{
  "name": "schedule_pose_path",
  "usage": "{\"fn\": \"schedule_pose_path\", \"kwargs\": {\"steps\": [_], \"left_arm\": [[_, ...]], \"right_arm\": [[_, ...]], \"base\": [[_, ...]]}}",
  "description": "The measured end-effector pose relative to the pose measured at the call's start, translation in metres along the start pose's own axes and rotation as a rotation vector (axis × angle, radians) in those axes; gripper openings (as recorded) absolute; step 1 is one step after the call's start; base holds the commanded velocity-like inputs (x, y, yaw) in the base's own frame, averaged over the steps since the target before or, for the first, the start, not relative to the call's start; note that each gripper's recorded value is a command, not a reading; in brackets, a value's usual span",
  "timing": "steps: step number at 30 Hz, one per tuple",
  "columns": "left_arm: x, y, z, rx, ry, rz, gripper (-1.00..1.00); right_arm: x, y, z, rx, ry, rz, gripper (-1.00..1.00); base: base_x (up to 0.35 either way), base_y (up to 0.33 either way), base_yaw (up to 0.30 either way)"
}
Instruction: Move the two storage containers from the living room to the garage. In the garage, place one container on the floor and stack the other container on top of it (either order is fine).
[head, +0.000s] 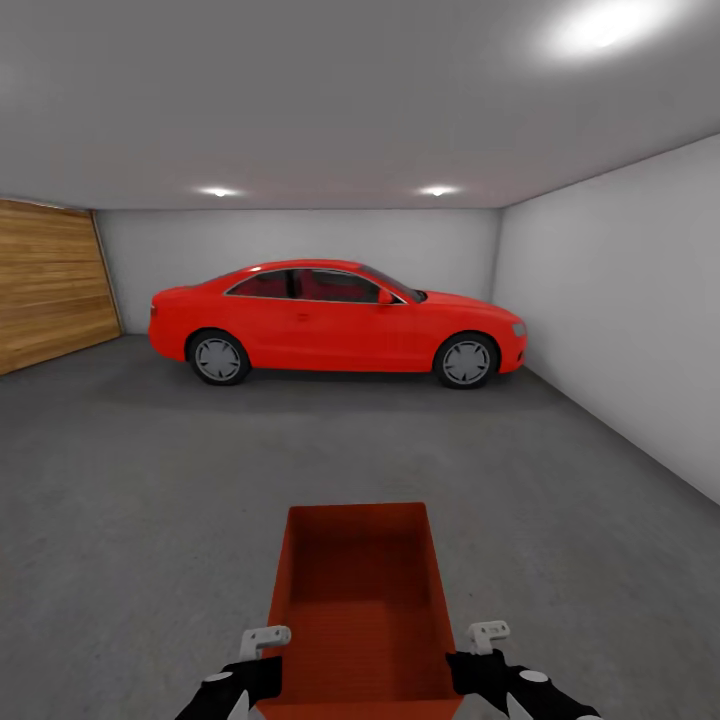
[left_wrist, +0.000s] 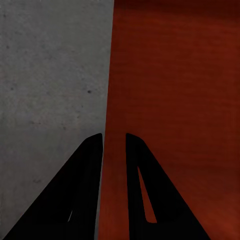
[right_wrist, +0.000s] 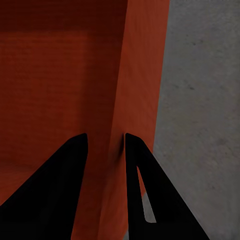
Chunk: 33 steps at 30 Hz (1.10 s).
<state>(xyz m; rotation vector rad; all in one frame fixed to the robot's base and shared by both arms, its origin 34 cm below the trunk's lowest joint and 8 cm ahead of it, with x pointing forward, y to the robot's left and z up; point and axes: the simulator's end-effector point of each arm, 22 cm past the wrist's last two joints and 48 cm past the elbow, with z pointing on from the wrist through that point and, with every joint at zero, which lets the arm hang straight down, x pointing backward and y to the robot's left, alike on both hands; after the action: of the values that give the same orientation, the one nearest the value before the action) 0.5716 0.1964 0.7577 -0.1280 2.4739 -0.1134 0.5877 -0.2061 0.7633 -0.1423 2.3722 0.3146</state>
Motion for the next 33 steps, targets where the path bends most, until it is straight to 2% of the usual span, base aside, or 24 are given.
{"fn": "schedule_pose_path", "kwargs": {"steps": [8, 33], "left_arm": [[0.0002, -0.0007, -0.0004, 0.0, 0.001, 0.0, -1.0], [-0.0001, -0.0001, -0.0005, 0.0, -0.001, 0.0, -1.0]], "right_arm": [[0.0001, -0.0005, -0.0006, 0.0, 0.0, 0.0, -1.0], [-0.0001, 0.0001, -0.0004, 0.0, -0.001, 0.0, -1.0]], "base": [[0.106, 0.0, 0.0], [0.321, 0.0, 0.0]]}}
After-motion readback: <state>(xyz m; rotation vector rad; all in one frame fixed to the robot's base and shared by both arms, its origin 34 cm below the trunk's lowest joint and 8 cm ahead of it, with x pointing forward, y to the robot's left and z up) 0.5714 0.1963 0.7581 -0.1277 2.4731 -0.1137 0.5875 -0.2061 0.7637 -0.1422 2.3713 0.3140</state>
